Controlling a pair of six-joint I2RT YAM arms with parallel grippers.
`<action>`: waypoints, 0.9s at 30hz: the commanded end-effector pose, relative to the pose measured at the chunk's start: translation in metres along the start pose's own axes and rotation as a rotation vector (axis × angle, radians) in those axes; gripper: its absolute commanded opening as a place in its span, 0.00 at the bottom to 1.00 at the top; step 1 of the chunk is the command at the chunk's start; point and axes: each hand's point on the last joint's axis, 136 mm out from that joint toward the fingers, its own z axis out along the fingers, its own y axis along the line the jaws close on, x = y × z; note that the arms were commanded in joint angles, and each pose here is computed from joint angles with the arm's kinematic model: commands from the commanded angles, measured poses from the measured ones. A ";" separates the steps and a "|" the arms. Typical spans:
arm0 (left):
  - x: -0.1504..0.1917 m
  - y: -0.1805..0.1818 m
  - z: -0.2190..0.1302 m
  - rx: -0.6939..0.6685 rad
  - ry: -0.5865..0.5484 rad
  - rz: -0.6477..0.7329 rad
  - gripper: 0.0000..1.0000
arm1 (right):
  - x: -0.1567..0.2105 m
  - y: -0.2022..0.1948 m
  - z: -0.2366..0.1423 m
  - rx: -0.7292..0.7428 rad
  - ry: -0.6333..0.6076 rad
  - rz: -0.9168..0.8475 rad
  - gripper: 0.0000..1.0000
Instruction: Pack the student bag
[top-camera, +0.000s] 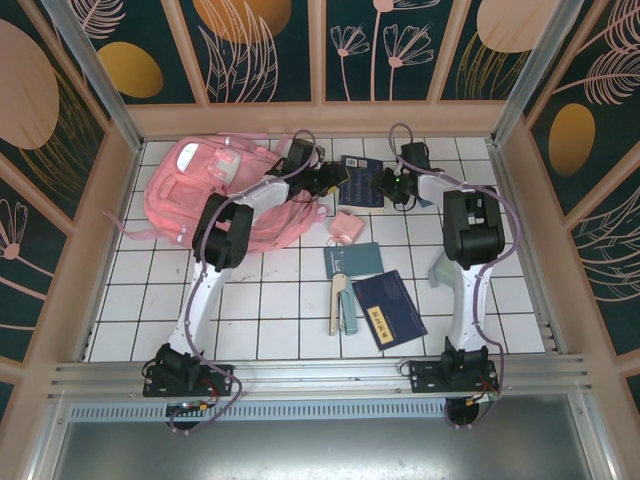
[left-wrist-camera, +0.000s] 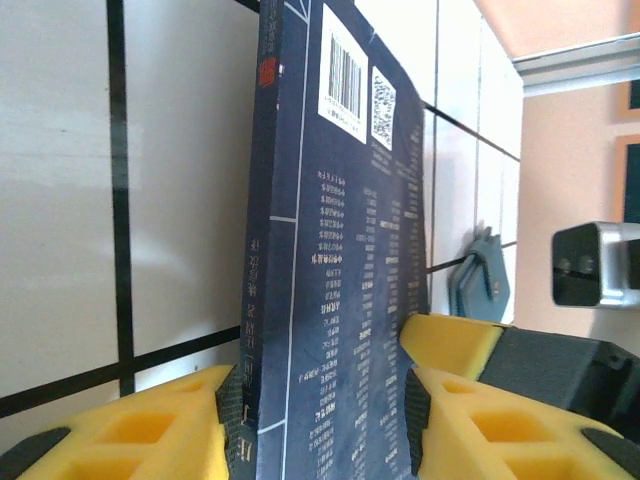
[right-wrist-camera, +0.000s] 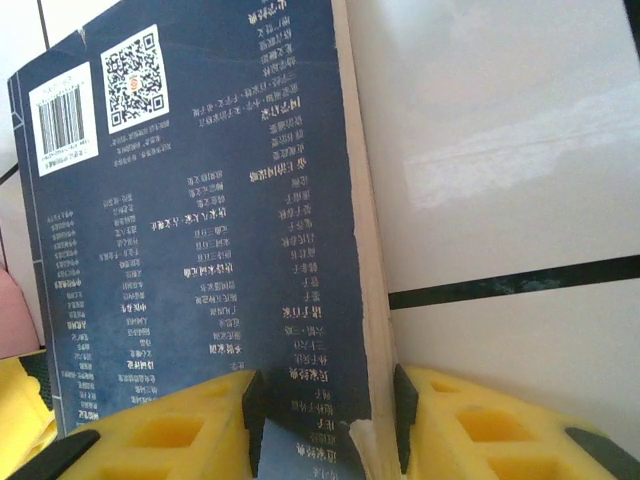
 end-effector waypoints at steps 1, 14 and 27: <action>0.033 -0.037 0.005 0.147 0.112 0.029 0.49 | 0.042 0.017 0.007 -0.081 0.137 0.021 0.41; 0.041 -0.033 0.009 0.211 0.159 -0.041 0.48 | 0.040 0.014 0.004 -0.084 0.130 0.033 0.41; 0.022 -0.051 -0.010 0.136 0.094 0.055 0.00 | -0.003 0.014 -0.052 -0.093 -0.058 0.061 0.43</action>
